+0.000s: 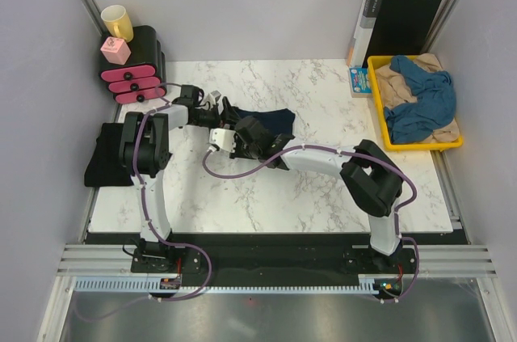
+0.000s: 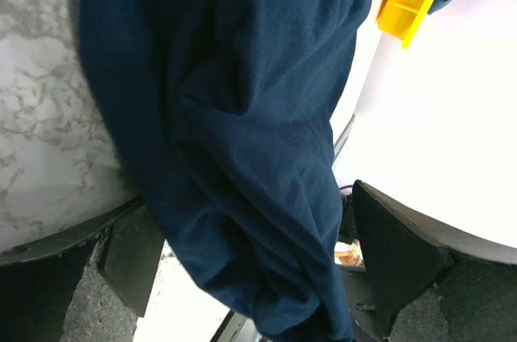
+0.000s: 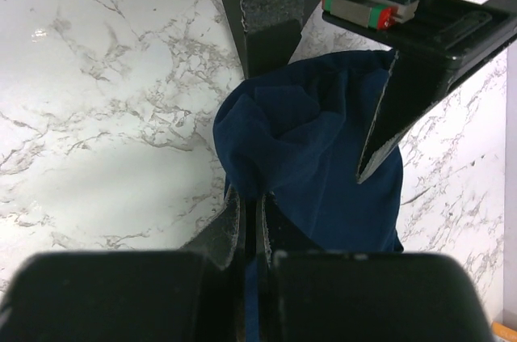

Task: Fold and stack the t-shirts
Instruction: Put the neatly folded tshirt into the corner of the board with the left arm

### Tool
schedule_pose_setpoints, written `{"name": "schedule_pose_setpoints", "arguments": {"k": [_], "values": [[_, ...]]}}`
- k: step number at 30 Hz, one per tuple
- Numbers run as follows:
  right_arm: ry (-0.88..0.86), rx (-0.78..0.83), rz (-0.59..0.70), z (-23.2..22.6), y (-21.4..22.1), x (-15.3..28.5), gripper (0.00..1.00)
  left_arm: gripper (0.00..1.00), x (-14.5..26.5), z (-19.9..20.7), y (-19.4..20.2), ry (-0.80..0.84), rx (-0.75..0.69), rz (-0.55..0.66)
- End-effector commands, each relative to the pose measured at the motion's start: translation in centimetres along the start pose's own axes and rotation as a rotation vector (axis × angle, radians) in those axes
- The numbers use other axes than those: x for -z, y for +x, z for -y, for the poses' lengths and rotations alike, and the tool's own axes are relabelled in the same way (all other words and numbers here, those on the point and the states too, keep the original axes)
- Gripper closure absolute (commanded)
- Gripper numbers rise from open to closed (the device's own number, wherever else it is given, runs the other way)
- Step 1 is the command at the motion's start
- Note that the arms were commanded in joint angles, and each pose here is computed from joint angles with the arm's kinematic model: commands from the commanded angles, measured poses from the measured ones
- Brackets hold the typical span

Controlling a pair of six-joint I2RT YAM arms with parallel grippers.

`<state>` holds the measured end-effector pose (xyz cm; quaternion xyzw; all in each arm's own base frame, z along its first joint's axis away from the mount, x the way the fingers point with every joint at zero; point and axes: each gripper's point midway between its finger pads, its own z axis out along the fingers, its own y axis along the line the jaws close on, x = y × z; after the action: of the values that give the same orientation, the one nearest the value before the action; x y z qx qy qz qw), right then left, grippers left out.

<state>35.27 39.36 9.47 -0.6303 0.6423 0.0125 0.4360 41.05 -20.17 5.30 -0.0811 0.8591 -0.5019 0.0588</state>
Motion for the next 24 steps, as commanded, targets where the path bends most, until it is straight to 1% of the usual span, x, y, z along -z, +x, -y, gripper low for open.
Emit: {"name": "schedule_pose_setpoints", "arguments": {"k": [1,3,5,6,8,9,10,11,12,13,14,15,16,17,18,20,24], "values": [[0.024,-0.020,0.082,1.1,-3.0,-0.1,1.00,0.00,-0.9,1.1,-0.9,0.019,-0.023,0.006],[0.022,-0.016,0.082,0.9,-3.1,-0.1,1.00,0.03,-1.1,1.2,-0.9,0.022,-0.026,0.001],[0.017,-0.013,0.082,0.7,-3.0,-0.1,1.00,0.11,-1.2,1.3,-0.9,0.025,-0.029,-0.003],[0.019,-0.014,0.080,0.7,-3.0,0.0,1.00,0.19,-1.3,1.3,-0.9,0.029,-0.029,-0.005],[0.019,-0.014,0.079,0.7,-3.0,0.0,1.00,0.38,-1.3,1.7,-0.9,0.050,-0.040,-0.008],[0.018,-0.013,0.080,0.6,-3.0,0.1,1.00,0.66,-1.4,1.7,-0.8,0.059,-0.031,-0.013],[0.020,-0.013,0.076,0.6,-2.9,0.0,1.00,0.98,-1.4,1.7,-0.8,0.056,-0.026,-0.010],[0.021,-0.013,0.077,0.6,-2.9,0.0,1.00,0.98,-1.5,1.6,-0.8,0.055,-0.022,-0.012],[0.020,-0.010,0.078,0.5,-3.0,0.0,0.98,0.98,-1.5,1.7,-0.8,0.055,-0.027,-0.011],[0.018,-0.009,0.078,0.5,-3.1,0.0,0.91,0.98,-1.5,1.8,-0.8,0.054,-0.027,-0.010],[0.016,-0.005,0.075,0.3,-3.1,0.0,0.78,0.98,-1.5,1.7,-0.8,0.049,-0.029,-0.008],[0.020,-0.009,0.075,0.4,-3.1,0.1,0.53,0.98,-1.4,1.8,-0.7,0.048,-0.030,-0.007],[0.020,-0.008,0.077,0.4,-3.2,0.2,0.42,0.98,-1.4,1.7,-0.8,0.044,-0.032,-0.005],[0.019,-0.009,0.078,0.3,-3.2,0.3,0.28,0.98,-1.4,1.7,-0.7,0.044,-0.035,-0.005],[0.021,-0.008,0.078,0.4,-3.2,0.5,0.11,0.98,-1.3,1.7,-0.7,0.043,-0.035,-0.006],[0.026,-0.010,0.078,0.6,-3.2,0.9,0.08,0.98,-1.2,1.9,-0.7,0.040,-0.046,-0.002],[0.069,-0.028,0.059,1.8,-2.7,2.4,0.07,0.98,-0.7,2.0,-0.3,0.028,-0.059,0.001]]}}
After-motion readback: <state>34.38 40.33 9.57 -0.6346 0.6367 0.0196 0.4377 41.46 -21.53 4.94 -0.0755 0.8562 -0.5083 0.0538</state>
